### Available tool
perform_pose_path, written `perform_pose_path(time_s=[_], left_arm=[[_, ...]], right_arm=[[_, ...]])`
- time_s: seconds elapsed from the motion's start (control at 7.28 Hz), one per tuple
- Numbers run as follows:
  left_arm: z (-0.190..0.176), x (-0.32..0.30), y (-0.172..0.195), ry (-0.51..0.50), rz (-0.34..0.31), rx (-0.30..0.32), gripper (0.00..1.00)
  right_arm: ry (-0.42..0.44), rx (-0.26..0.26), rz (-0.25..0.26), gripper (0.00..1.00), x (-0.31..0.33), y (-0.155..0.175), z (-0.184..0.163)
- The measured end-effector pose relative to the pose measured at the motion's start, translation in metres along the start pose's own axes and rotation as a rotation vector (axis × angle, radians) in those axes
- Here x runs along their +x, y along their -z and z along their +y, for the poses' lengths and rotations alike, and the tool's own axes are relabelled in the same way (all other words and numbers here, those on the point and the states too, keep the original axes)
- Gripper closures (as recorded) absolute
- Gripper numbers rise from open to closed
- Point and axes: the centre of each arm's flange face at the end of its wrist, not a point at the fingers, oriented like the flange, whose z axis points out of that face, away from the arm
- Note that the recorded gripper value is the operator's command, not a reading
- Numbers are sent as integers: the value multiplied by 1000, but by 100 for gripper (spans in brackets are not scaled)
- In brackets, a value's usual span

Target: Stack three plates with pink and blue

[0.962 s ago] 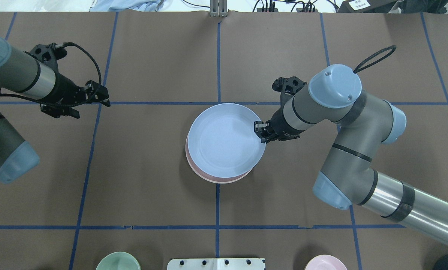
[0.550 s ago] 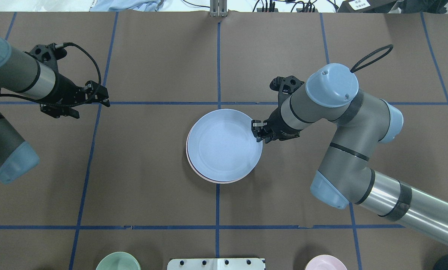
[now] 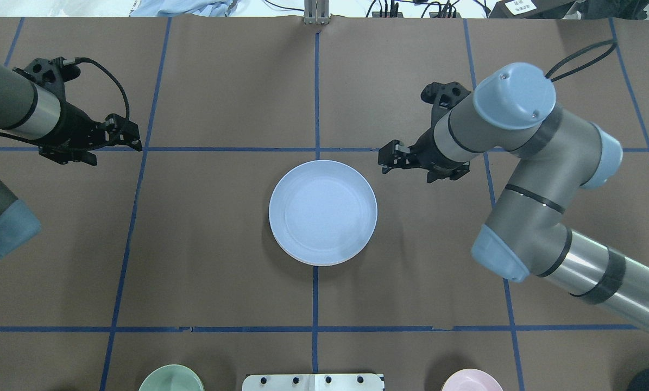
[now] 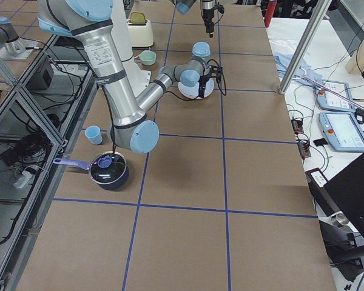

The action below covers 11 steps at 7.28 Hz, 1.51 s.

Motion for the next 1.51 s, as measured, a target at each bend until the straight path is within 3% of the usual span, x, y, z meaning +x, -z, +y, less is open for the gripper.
perform_pose_path(time_s=[0.41,0.69,0.82,1.1,1.51], left_arm=[[-36,-96,33,-241,-81,38,0],[-66,-179,72,-422,-177,56,0],[-83,-221,95,-509,-229,53,0],[-114,-310,135,-529,-285,61,0],[-121,-351,148,-479,-227,63,0]], right_arm=[[161,34,193,0,112,54,-47],[306,0,273,0,226,93,-76],[348,-32,277,0,284,114,-82],[391,-76,256,0,384,148,-85],[388,-90,217,0,462,172,-80]])
